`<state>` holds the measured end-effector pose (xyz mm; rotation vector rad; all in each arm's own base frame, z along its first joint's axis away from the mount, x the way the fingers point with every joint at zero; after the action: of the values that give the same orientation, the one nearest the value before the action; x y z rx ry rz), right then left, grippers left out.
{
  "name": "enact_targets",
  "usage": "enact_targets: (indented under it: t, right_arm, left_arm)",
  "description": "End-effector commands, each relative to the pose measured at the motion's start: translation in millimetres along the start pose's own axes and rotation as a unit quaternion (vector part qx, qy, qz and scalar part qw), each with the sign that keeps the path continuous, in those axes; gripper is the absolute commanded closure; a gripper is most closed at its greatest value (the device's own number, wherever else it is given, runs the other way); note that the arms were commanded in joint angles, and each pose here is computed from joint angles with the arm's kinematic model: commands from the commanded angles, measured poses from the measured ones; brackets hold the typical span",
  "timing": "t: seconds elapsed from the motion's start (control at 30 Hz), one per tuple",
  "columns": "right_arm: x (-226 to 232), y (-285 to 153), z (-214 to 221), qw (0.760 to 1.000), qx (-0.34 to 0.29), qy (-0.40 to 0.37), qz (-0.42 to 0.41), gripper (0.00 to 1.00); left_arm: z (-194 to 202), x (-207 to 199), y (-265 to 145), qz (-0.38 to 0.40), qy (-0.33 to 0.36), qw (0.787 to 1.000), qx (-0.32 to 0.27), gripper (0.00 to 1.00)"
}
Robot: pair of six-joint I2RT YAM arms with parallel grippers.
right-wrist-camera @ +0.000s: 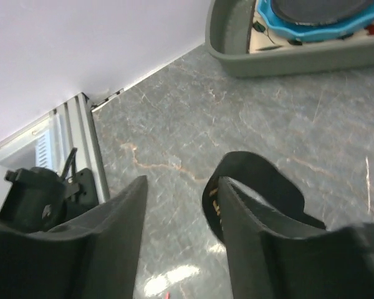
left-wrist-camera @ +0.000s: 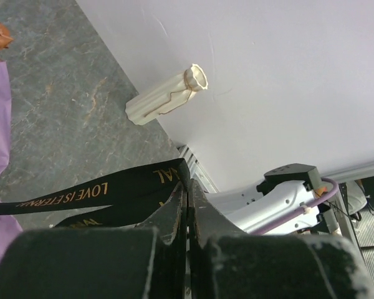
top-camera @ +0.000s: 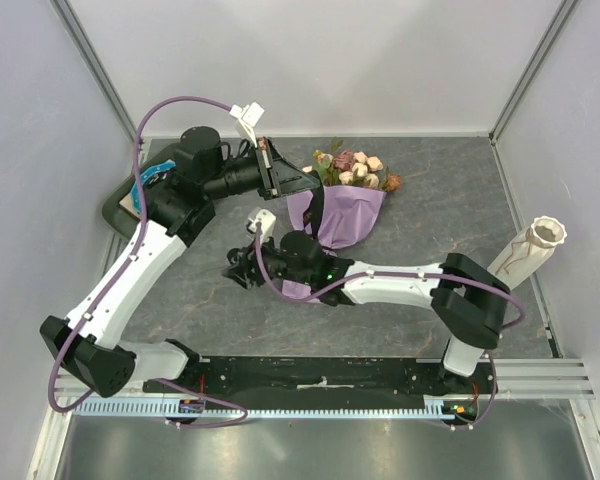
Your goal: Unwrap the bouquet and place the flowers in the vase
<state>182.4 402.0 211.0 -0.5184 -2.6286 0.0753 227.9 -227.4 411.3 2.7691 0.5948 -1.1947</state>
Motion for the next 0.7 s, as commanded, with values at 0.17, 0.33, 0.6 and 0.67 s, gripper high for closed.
enact_targets:
  t: [0.17,0.33,0.6,0.67]
  right_arm:
    - [0,-37,-6,0.998,-0.022,-0.010,0.061,0.15]
    - [-15,-102,30,0.991,0.053,-0.013,0.125,0.12]
    - [-55,-201,30,0.957,0.007,0.052,0.286,0.06]
    - [-64,-210,20,0.952,-0.017,0.075,0.297,0.03]
  left_arm:
    - [6,-2,-2,0.005,-0.003,0.999,0.034,0.98]
    - [18,13,-1,-0.007,0.014,0.999,0.048,0.98]
    - [59,34,-21,-0.039,0.023,0.997,0.055,0.98]
    - [75,45,-33,-0.079,0.018,0.995,0.055,0.98]
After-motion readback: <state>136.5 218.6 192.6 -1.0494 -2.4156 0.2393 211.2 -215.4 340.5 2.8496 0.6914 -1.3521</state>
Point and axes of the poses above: each gripper's point midway between its finger pads, its own y axis out along the fingers, its own x axis along the line the jaws close on, z = x × y, the point moved 8 cm from there along -y, back along the fingers, and after that the axes turned 6 degrees about y, right-handed, at the moved point
